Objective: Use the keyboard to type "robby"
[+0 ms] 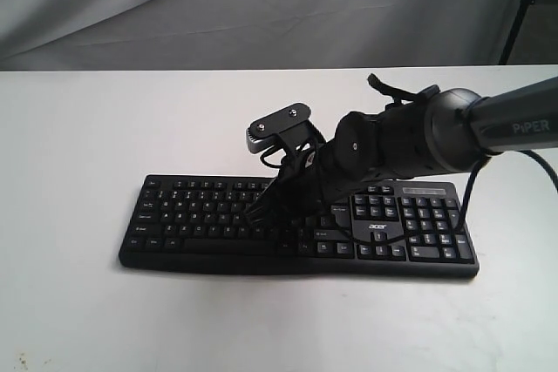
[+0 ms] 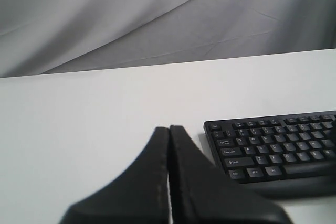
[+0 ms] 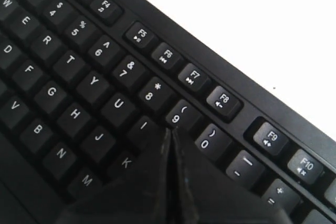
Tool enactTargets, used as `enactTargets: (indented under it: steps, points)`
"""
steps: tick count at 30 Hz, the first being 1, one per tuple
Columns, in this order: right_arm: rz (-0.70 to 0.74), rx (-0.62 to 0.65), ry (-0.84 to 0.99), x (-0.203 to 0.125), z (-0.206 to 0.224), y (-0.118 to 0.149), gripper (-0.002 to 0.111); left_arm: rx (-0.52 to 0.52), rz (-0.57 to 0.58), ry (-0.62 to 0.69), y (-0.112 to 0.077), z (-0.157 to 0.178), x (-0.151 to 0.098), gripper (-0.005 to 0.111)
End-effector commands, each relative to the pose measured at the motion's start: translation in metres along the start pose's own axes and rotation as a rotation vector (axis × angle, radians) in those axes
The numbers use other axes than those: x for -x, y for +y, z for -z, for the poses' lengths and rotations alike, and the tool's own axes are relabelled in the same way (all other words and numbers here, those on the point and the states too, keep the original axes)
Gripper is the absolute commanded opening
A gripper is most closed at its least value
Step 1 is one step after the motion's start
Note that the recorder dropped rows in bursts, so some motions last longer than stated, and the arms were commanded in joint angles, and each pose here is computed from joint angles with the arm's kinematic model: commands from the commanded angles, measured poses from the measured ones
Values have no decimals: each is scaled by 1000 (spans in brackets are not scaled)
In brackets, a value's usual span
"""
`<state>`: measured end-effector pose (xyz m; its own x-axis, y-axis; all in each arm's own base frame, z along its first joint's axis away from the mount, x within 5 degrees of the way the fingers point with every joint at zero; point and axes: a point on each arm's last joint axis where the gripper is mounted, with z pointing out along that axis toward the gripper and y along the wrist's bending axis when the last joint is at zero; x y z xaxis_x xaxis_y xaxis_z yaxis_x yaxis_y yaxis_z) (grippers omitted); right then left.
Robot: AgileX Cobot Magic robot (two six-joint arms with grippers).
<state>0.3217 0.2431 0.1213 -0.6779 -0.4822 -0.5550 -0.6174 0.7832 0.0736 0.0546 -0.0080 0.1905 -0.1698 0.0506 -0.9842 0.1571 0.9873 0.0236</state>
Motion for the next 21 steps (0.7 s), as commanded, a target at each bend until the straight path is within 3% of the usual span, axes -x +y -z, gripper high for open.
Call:
enactTargets:
  steps: [1,13,21]
  points:
    - [12,-6,3,-1,0,-2,0,-5,-3,-7,0,0,-1,0]
    - [12,-4,7,-2,0,-2,0,-5,-3,-7,0,0,-1,0]
    - [43,33,-22,11,29,13,0,-5,-3,-7,0,0,-1,0]
